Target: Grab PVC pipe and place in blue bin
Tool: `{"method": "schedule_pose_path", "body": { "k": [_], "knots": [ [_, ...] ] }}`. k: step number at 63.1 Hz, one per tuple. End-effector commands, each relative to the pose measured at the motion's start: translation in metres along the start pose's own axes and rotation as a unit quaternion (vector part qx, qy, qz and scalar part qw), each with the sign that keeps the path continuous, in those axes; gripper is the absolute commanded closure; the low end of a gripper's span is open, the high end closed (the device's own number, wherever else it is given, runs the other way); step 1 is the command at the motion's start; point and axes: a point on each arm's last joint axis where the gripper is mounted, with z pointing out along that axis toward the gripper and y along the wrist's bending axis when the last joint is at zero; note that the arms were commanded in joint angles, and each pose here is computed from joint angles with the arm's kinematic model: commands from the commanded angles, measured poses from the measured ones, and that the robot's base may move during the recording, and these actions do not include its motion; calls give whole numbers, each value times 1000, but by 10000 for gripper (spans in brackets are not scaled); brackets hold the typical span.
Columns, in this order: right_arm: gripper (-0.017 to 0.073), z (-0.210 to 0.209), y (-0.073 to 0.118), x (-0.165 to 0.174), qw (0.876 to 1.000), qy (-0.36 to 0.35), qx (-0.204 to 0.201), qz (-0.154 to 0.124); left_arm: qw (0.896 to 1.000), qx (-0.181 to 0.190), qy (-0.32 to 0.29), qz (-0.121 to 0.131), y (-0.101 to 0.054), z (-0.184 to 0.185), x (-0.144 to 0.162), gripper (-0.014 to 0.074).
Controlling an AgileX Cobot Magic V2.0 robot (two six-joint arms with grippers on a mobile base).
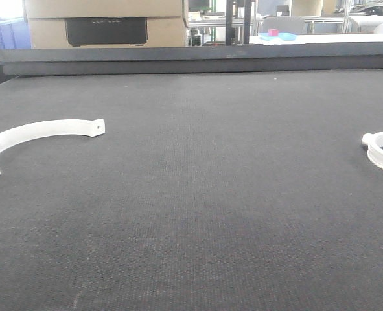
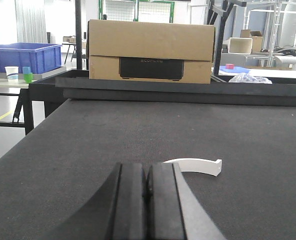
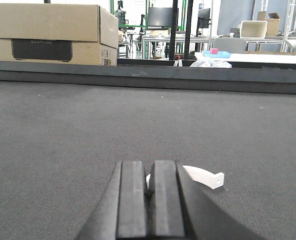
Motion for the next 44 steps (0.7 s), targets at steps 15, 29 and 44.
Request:
{"method": "schedule_pose_path", "body": {
  "k": [15,29,44],
  "knots": [
    [727,0,0,-2,1000,-12,2,-3,1000,-1,-14,-3,0,0,-3,704],
    [727,0,0,-2,1000,-12,2,-3,1000,-1,-14,-3,0,0,-3,704],
    [727,0,0,-2,1000,-12,2,-3,1000,-1,-14,-3,0,0,-3,704]
  ]
}}
